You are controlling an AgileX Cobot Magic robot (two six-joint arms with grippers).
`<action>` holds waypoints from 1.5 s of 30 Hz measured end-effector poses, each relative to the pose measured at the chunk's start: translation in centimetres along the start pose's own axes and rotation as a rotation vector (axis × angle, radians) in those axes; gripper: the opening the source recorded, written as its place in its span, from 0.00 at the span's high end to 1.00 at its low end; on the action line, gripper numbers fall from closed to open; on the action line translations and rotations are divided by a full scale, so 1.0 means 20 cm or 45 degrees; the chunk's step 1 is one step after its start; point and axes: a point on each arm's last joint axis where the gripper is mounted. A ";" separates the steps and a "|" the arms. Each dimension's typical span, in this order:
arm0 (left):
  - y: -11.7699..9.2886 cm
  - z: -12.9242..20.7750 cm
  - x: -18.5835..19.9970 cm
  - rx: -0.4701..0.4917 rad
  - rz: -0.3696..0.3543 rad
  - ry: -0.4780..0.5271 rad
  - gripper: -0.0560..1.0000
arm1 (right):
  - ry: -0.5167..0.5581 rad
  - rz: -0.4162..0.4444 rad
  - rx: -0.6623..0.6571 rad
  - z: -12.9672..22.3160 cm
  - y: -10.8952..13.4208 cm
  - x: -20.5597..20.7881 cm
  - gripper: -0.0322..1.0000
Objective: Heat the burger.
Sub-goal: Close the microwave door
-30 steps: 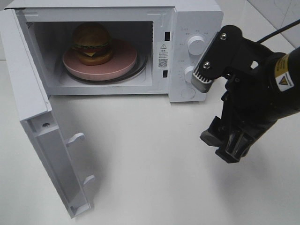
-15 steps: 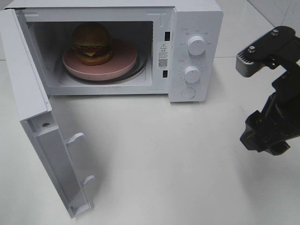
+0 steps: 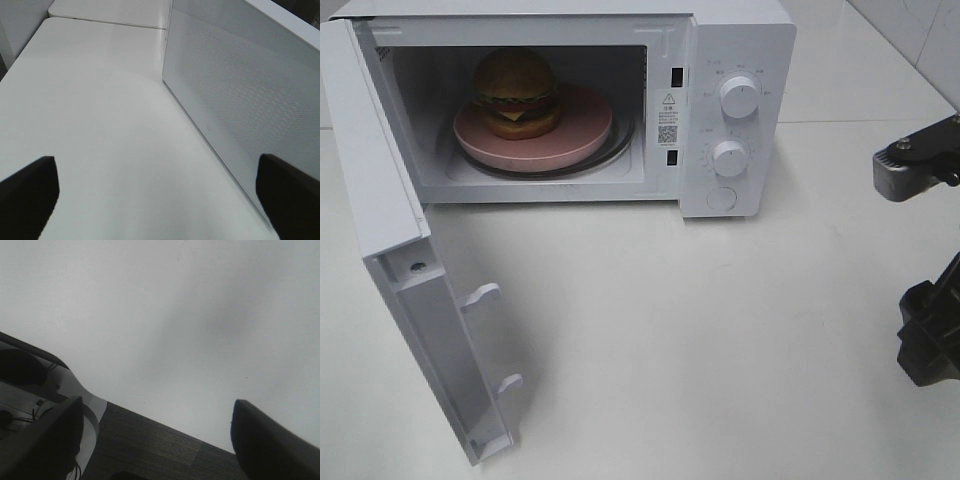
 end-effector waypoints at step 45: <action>0.00 0.00 0.00 0.000 0.000 0.000 0.01 | -1.002 -0.153 -0.576 0.82 -0.28 0.29 0.23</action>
Point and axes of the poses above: a point on each arm's last joint axis where the gripper is mounted, x pointing back along that axis away from the gripper, y along the wrist's bending axis when the last joint is at zero, z = x × y, and after that the axes turned 15 degrees about -x, right-handed
